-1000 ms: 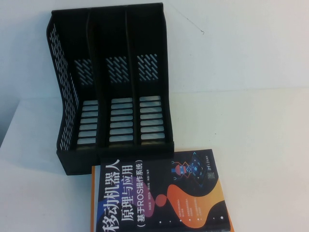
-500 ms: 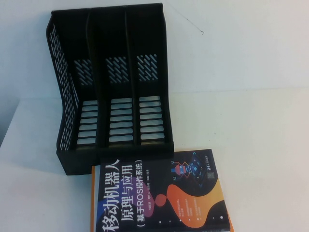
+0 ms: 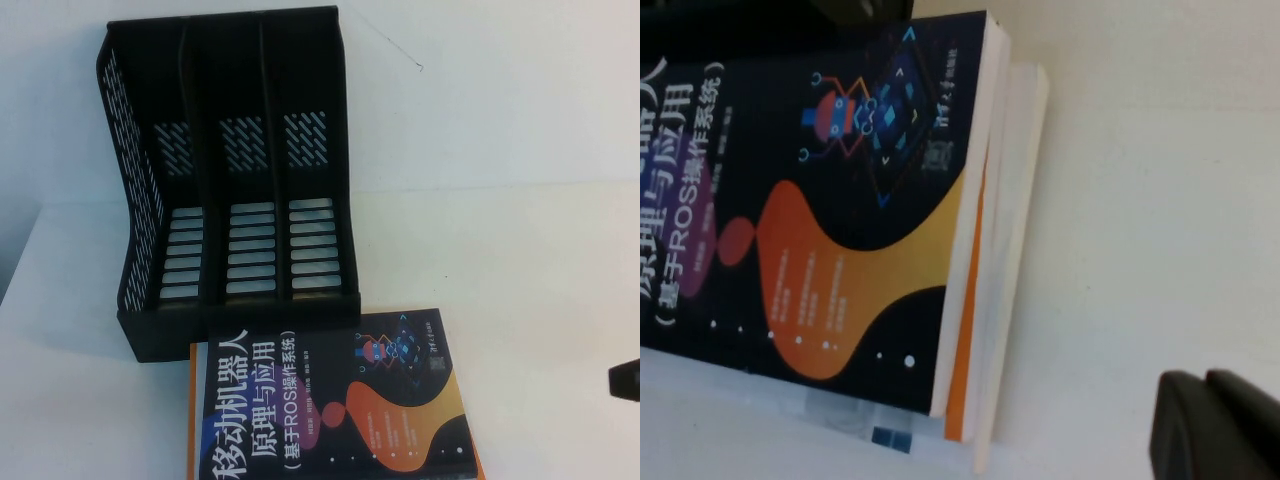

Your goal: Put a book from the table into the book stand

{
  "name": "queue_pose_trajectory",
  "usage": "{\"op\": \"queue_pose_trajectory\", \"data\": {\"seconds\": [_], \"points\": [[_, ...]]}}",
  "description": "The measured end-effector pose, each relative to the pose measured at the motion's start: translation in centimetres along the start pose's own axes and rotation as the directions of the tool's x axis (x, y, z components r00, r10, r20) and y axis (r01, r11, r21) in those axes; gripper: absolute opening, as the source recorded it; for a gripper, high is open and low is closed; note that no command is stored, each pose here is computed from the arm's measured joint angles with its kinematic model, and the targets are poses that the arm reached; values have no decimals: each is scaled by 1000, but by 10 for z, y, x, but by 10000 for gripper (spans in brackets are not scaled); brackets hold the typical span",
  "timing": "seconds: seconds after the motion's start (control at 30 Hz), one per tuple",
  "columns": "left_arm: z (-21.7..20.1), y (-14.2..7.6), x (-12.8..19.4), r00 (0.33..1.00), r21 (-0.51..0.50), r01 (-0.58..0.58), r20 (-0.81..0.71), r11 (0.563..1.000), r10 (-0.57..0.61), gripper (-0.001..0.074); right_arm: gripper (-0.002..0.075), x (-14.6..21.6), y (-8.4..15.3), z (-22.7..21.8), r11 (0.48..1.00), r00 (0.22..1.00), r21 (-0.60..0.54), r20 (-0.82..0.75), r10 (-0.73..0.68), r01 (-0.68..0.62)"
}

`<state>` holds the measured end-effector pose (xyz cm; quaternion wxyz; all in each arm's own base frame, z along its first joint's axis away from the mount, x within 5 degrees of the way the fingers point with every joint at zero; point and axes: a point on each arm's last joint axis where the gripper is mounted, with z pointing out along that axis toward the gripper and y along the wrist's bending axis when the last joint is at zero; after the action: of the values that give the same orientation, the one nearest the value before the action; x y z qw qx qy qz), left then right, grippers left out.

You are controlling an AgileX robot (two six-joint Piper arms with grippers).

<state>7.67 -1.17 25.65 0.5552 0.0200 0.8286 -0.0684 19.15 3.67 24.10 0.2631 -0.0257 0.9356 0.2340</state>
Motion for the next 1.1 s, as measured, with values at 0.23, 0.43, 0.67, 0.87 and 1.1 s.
{"op": "queue_pose_trajectory", "data": {"seconds": [0.23,0.43,0.67,0.87,1.1], "points": [[31,2,-1,986,-31,44,-161,999,-48,-3,8,-13,15,58,997,991,-51,-122,-59,54],[58,5,-4,965,-55,15,-262,998,-29,-4,8,-38,27,100,995,983,-59,-163,-87,78],[65,6,-3,955,-61,1,-295,998,-19,-3,8,-44,25,134,995,965,-69,-248,-85,70],[65,6,-3,954,-71,34,-295,997,-54,-3,8,-35,32,145,993,950,-83,-295,-104,83],[64,6,-1,948,-80,57,-309,995,-79,-3,8,-30,47,152,987,945,-93,-292,-150,128]]}}
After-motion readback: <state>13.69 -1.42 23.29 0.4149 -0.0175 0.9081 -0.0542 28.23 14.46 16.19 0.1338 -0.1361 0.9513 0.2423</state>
